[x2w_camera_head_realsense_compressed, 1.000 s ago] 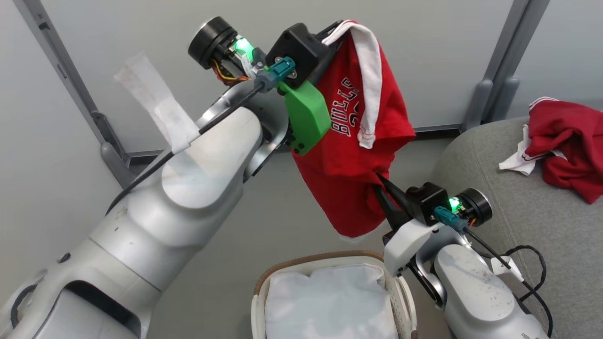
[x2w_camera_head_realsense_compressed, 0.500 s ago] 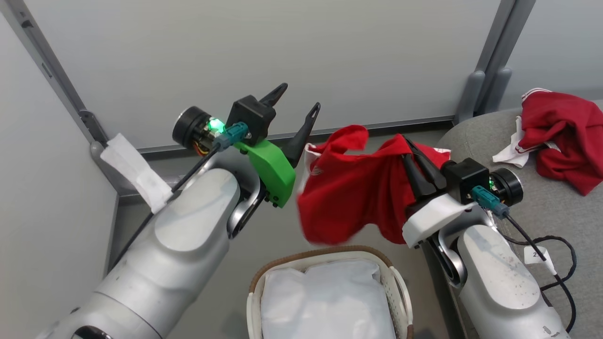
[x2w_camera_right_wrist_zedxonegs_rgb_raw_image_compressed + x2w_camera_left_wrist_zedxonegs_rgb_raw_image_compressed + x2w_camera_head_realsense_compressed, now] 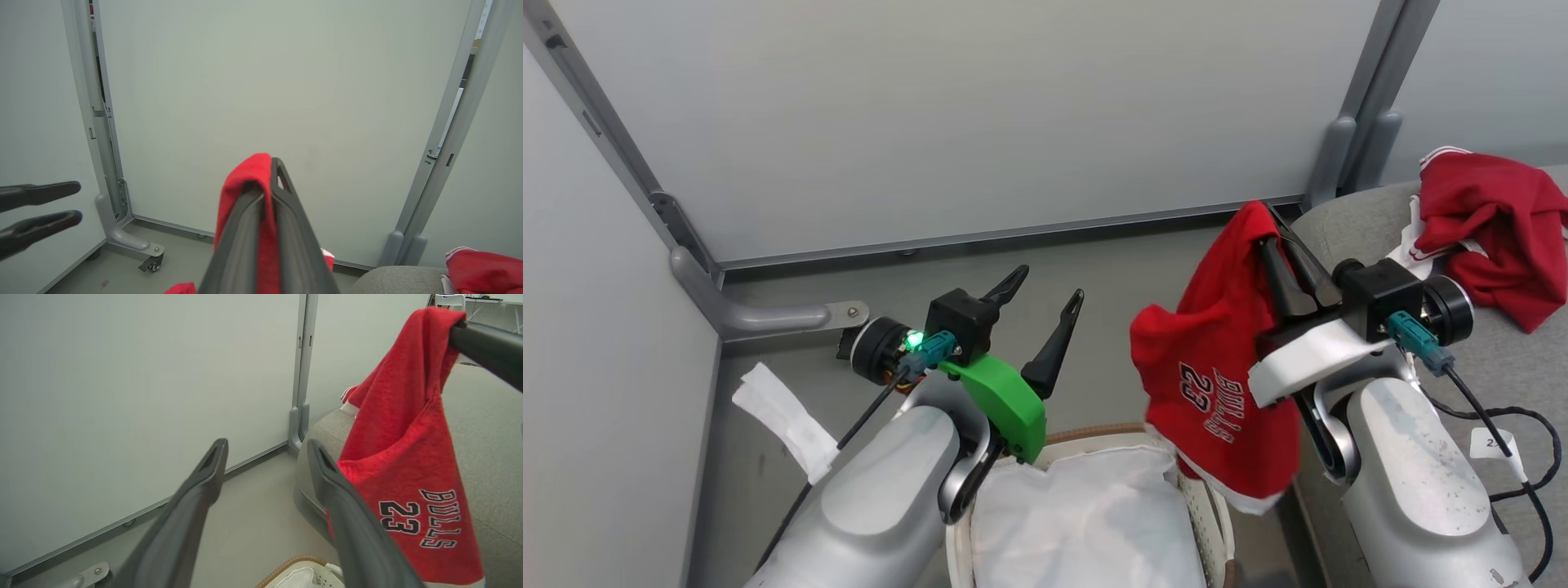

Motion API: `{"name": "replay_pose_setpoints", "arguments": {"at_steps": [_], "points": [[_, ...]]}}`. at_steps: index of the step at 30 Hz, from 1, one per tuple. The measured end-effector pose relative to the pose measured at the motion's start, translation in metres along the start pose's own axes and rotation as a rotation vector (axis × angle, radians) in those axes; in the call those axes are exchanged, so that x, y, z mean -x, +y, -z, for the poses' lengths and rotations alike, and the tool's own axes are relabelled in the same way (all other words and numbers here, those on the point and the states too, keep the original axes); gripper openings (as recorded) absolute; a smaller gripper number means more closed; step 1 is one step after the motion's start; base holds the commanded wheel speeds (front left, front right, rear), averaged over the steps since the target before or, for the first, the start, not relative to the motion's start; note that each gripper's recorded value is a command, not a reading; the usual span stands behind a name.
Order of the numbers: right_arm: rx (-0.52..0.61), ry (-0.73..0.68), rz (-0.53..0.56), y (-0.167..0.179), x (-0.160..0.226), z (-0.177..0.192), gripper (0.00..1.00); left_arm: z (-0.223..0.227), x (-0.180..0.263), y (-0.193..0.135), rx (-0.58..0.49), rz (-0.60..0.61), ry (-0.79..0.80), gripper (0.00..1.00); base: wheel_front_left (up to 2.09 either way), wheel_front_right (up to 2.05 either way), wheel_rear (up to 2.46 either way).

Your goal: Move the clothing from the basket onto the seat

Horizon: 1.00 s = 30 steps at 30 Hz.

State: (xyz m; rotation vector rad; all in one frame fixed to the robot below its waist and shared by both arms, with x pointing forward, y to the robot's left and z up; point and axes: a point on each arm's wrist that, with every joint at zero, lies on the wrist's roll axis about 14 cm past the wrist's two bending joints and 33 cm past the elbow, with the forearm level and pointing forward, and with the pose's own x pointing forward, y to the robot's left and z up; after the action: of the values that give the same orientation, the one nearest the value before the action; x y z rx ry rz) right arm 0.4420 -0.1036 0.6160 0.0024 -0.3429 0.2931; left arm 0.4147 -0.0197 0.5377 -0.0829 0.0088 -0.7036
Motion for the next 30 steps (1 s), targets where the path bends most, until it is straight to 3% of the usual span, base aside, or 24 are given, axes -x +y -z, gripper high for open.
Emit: {"name": "replay_pose_setpoints", "arguments": {"at_steps": [16,30], "points": [[0.045,0.003,0.097,-0.036,0.013,-0.002,0.00,0.010,0.000,-0.025,0.080,0.025,-0.035,1.00,0.00,0.00,0.00],[0.159,0.054,0.335,-0.120,0.064,-0.004,0.00,0.030,-0.031,-0.089,0.130,0.239,-0.002,1.00,0.00,0.00,0.00]]}}
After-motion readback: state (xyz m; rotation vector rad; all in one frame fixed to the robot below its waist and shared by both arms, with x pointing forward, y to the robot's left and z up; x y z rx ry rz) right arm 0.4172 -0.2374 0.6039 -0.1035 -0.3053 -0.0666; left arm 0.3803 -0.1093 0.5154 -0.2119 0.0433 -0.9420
